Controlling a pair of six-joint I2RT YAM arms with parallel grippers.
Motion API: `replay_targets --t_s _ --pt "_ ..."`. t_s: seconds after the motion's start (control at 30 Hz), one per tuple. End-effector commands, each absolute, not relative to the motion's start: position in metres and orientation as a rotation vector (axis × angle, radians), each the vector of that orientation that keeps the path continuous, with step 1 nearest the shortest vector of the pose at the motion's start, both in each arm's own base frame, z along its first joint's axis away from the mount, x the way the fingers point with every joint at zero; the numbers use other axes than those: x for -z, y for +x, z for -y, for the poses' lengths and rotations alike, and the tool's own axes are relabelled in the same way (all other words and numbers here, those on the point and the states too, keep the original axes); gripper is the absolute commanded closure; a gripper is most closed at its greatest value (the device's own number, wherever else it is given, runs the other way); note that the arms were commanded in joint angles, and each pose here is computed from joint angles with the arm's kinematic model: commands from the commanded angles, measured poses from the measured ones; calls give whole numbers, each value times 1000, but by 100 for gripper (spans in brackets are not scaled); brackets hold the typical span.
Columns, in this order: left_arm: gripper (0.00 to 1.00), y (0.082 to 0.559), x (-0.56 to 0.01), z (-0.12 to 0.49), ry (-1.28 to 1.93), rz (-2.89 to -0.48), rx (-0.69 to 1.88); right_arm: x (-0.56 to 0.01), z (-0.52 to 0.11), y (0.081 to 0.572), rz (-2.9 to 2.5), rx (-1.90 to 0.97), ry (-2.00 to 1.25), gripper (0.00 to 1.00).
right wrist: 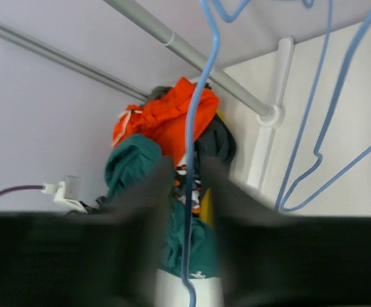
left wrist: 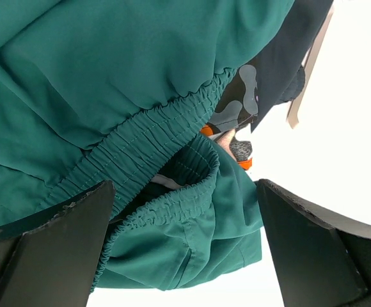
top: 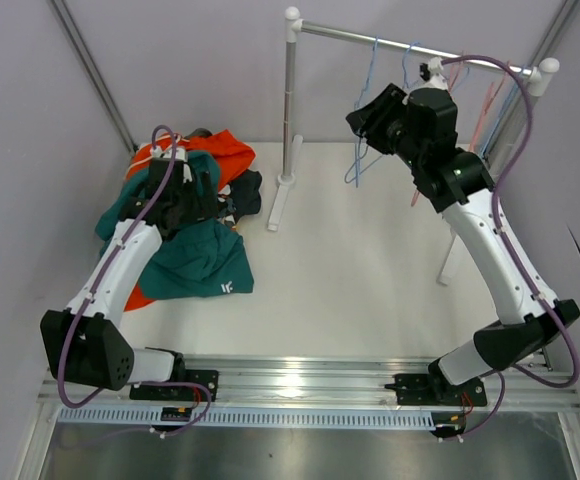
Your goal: Remove the shorts from the hanger
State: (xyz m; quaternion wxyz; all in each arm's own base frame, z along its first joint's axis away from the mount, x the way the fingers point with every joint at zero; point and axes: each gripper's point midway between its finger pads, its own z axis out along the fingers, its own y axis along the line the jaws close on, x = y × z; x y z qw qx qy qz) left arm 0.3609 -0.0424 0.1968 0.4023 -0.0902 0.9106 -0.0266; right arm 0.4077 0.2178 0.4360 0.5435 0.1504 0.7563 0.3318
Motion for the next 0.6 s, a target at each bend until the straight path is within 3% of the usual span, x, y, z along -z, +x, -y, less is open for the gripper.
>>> replay_targets --t_s 0.0,0.07,0.1,0.37,0.57 --pt "1 363 -215 44 -228 -2230 98 -455 -203 389 -1751 -782 374 33" --pt "1 363 -215 43 -224 -2221 99 -460 -198 378 -1743 -771 372 4" --pt "1 363 -217 43 -224 -2211 102 -463 -197 373 -1735 -769 368 1" --pt "1 360 -216 47 -206 -2207 91 -480 -162 330 -1716 -691 366 1" --pt "1 353 -235 65 -120 -2133 138 -465 -141 253 -1754 -697 268 1"
